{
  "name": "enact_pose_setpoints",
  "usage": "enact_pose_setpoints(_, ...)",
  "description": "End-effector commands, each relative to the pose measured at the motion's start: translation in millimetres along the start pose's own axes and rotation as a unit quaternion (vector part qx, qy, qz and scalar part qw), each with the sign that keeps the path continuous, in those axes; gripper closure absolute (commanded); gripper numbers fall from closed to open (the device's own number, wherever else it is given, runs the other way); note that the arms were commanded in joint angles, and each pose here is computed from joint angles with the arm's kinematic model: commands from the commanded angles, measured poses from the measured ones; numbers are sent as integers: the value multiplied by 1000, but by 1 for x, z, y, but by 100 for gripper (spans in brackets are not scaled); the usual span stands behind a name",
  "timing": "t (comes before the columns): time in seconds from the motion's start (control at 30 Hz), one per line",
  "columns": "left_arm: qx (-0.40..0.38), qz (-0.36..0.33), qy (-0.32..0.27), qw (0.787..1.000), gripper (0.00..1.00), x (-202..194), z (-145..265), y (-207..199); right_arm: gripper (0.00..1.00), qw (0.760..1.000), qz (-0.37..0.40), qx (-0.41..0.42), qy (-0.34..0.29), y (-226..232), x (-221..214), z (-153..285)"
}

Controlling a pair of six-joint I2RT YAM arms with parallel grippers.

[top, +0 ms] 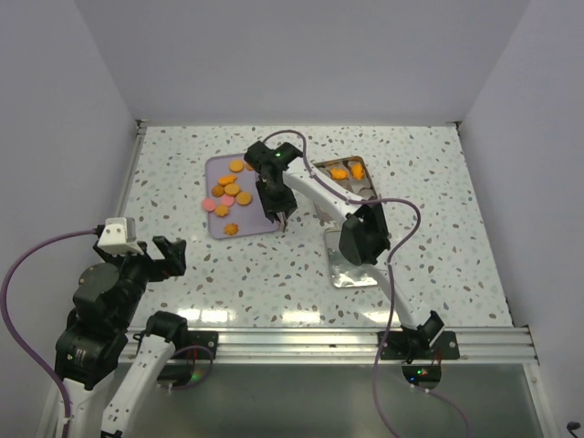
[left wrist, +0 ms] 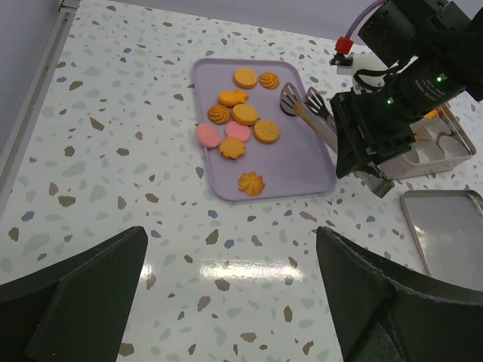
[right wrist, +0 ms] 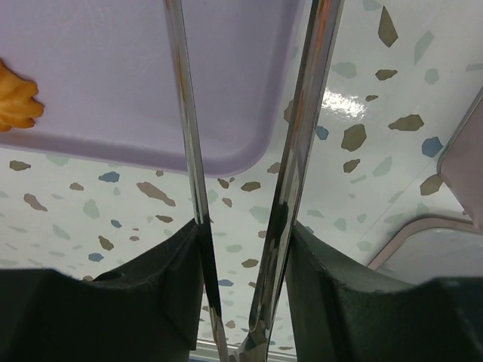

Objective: Pack the cookies

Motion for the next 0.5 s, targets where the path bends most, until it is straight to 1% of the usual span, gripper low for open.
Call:
enact_pose_setpoints(0.0,-9,-5,-10,1000,0,5,-5,-4,55,1000,-7,6,6,0,-1,10)
enact_pose_setpoints(0.17,-9,-6,-10,1000,0,5,-5,-4,55,1000,2,2,14,1,-7,13)
enact_pose_setpoints(0.33,-9,-4,-14,1000,0,7,-3,-4,56,999,20,-25,24,-1,-16,20)
enact_pose_setpoints(0.47,-8,-3,-16,1000,0,7,-3,-3,61,998,26,-48,27,-9,-19,26)
Point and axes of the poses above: each gripper's point midway between its finger pads, its own z axis back along the fingers, its own y axis along the line the jaws close on, x = y × z, the point moved 6 cm from there along z, back along the fingers, and after that the axes turned 8 degrees about z, right-handed, at the moved point
